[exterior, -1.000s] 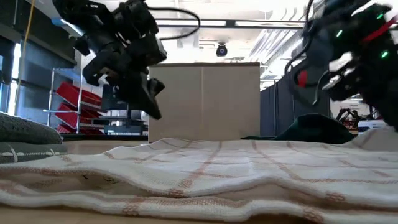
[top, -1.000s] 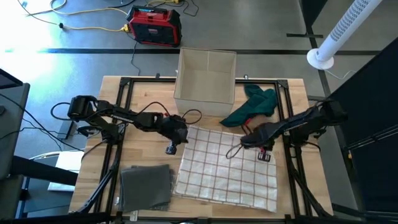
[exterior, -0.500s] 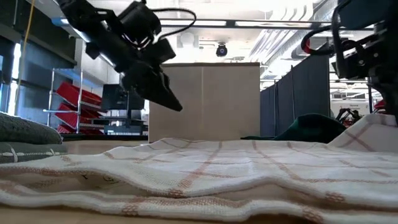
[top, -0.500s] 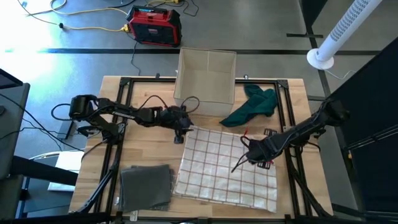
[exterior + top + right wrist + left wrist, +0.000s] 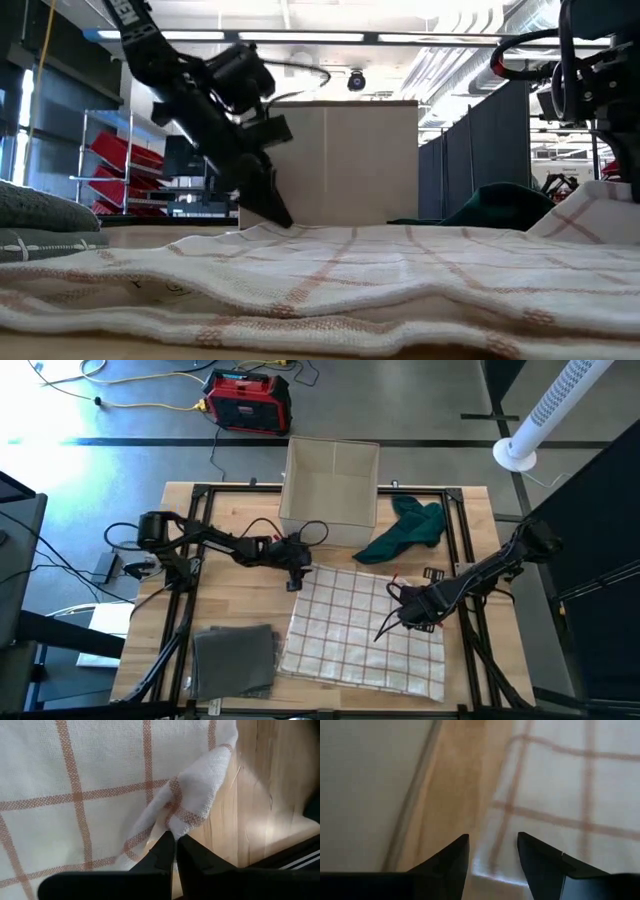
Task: Fold towel
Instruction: Fold the white checkered towel
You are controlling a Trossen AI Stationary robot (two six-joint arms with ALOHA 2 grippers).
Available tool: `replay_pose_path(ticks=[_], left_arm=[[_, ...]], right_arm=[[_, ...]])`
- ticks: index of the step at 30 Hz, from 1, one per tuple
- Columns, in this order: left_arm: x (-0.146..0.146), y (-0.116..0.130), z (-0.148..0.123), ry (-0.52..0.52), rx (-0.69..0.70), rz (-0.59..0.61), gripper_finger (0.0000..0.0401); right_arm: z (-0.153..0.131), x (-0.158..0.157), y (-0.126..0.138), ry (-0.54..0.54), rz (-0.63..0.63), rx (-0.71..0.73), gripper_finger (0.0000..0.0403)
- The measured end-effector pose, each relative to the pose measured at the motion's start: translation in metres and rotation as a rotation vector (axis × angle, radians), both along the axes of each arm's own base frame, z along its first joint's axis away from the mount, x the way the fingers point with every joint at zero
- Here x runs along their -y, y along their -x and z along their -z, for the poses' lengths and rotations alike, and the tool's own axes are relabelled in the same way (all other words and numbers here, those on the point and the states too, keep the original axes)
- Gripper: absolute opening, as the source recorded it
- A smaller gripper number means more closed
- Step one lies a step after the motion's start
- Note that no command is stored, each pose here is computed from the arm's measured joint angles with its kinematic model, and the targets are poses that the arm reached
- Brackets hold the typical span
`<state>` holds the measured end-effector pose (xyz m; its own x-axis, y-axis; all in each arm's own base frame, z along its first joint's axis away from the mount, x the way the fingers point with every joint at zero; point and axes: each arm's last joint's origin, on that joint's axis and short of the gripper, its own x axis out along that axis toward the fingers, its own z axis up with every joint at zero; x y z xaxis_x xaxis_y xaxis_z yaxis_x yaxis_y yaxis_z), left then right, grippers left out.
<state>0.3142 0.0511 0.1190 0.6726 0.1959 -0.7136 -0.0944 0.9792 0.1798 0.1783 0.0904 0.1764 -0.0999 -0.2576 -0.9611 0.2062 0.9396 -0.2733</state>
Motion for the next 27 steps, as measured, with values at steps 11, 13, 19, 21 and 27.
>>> replay_pose_path(ticks=[11, 13, 19, 21, 27], left_arm=[[-0.002, -0.003, 0.010, 0.051, -0.115, -0.036, 0.0080], [-0.001, -0.003, 0.006, 0.055, -0.123, -0.042, 0.0055], [0.004, -0.005, -0.013, 0.063, -0.144, -0.067, 0.0012], [0.009, -0.008, -0.030, 0.032, -0.154, -0.068, 0.0007], [0.023, -0.004, -0.064, -0.053, -0.210, -0.068, 0.0005]], right_arm=[[0.000, 0.000, 0.000, 0.000, 0.000, -0.003, 0.0000], [0.000, 0.000, 0.001, 0.005, 0.005, -0.001, 0.0000], [-0.004, 0.001, 0.005, 0.035, 0.053, 0.017, 0.0000], [-0.009, 0.000, 0.010, 0.038, 0.078, 0.031, 0.0000], [-0.029, -0.001, 0.033, 0.063, 0.153, 0.106, 0.0000]])
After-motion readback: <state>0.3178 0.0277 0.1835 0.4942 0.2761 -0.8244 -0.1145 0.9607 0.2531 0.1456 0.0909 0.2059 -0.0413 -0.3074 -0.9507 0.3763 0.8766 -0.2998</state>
